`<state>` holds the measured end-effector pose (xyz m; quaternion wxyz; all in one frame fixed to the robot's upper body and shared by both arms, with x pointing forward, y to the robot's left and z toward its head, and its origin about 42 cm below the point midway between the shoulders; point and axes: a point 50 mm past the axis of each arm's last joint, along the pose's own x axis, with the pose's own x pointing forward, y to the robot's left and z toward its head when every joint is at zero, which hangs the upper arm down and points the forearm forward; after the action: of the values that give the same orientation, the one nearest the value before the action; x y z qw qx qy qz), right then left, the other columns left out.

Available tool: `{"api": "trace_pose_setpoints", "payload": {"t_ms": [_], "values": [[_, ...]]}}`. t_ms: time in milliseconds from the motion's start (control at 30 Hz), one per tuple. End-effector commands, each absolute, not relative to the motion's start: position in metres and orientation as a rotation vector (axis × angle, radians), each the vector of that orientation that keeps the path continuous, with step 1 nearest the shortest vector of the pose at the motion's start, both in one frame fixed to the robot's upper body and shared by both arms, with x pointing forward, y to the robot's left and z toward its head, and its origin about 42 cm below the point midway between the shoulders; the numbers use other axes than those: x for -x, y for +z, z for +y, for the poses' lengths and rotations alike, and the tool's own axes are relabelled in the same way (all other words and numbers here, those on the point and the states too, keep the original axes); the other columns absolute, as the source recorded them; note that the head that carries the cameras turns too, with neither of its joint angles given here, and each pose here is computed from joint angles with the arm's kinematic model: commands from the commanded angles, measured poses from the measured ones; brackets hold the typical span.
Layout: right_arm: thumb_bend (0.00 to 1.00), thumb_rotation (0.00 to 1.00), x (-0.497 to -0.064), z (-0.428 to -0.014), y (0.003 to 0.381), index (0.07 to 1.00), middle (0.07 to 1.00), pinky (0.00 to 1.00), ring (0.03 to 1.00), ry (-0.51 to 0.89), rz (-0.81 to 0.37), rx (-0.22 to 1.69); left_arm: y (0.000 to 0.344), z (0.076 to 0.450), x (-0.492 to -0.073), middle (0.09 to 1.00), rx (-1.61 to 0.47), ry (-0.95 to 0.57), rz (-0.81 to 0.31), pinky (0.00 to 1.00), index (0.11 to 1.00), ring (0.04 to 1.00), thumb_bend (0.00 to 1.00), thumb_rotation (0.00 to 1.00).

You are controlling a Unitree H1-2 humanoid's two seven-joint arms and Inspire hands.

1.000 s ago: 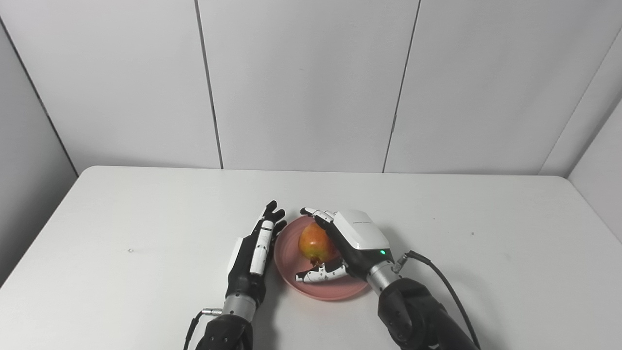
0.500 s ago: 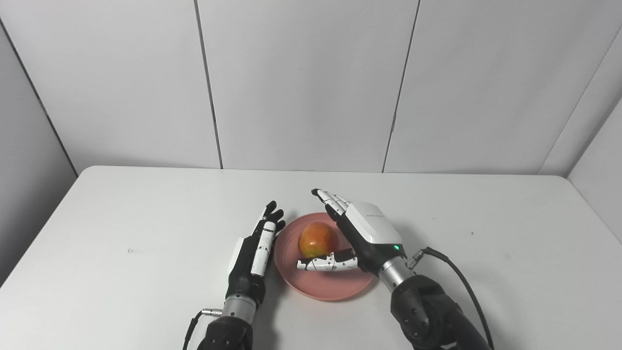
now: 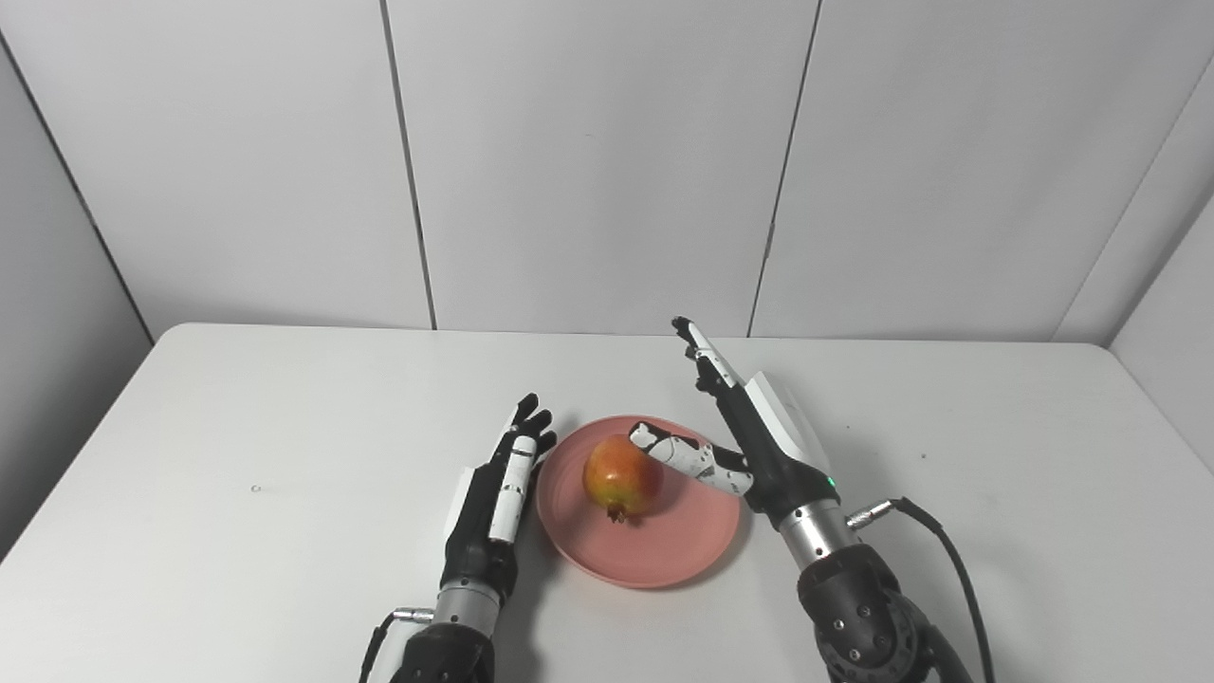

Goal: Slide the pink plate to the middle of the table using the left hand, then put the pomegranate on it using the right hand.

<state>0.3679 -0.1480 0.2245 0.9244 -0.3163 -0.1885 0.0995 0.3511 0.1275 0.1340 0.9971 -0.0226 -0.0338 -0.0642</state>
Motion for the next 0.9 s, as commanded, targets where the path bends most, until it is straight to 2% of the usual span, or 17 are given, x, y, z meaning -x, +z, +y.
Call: {"api": "trace_pose_setpoints", "payload": {"t_ms": [0,67,167,333,467,533,700,867], "values": [[0.87,1.00,-0.363,-0.152,0.244,0.983,0.978,0.87,0.945,0.174,-0.469,0.618,0.145,0.127,-0.353,0.946,0.036,-0.121,-0.146,0.91,0.942,0.929,0.46,1.00],[0.82,1.00,-0.359,-0.157,0.244,0.986,0.981,0.89,0.948,0.165,-0.457,0.609,0.146,0.127,-0.354,0.945,0.030,-0.120,-0.159,0.91,0.942,0.929,0.45,1.00],[0.80,1.00,-0.351,-0.165,0.240,0.979,0.974,0.89,0.947,0.144,-0.435,0.607,0.146,0.128,-0.354,0.943,0.027,-0.117,-0.182,0.92,0.940,0.926,0.46,1.00],[0.68,1.00,-0.341,-0.176,0.225,0.974,0.970,0.94,0.961,0.112,-0.338,0.517,0.148,0.131,-0.354,0.945,0.013,-0.118,-0.212,0.93,0.940,0.931,0.46,1.00],[0.63,1.00,-0.336,-0.180,0.213,0.971,0.972,0.89,0.966,0.091,-0.288,0.421,0.149,0.134,-0.352,0.950,0.001,-0.131,-0.215,0.95,0.944,0.941,0.46,1.00],[0.56,1.00,-0.333,-0.183,0.205,0.975,0.977,0.89,0.962,0.083,-0.264,0.363,0.148,0.136,-0.351,0.956,-0.006,-0.135,-0.210,0.97,0.949,0.951,0.47,1.00],[0.41,1.00,-0.326,-0.186,0.192,0.967,0.974,0.94,0.961,0.071,-0.207,0.304,0.147,0.141,-0.346,0.960,-0.050,-0.132,-0.211,0.96,0.949,0.955,0.47,1.00],[0.35,1.00,-0.324,-0.185,0.184,0.952,0.960,0.93,0.953,0.060,-0.180,0.257,0.146,0.144,-0.341,0.960,-0.075,-0.120,-0.207,0.95,0.949,0.955,0.47,1.00]]}}
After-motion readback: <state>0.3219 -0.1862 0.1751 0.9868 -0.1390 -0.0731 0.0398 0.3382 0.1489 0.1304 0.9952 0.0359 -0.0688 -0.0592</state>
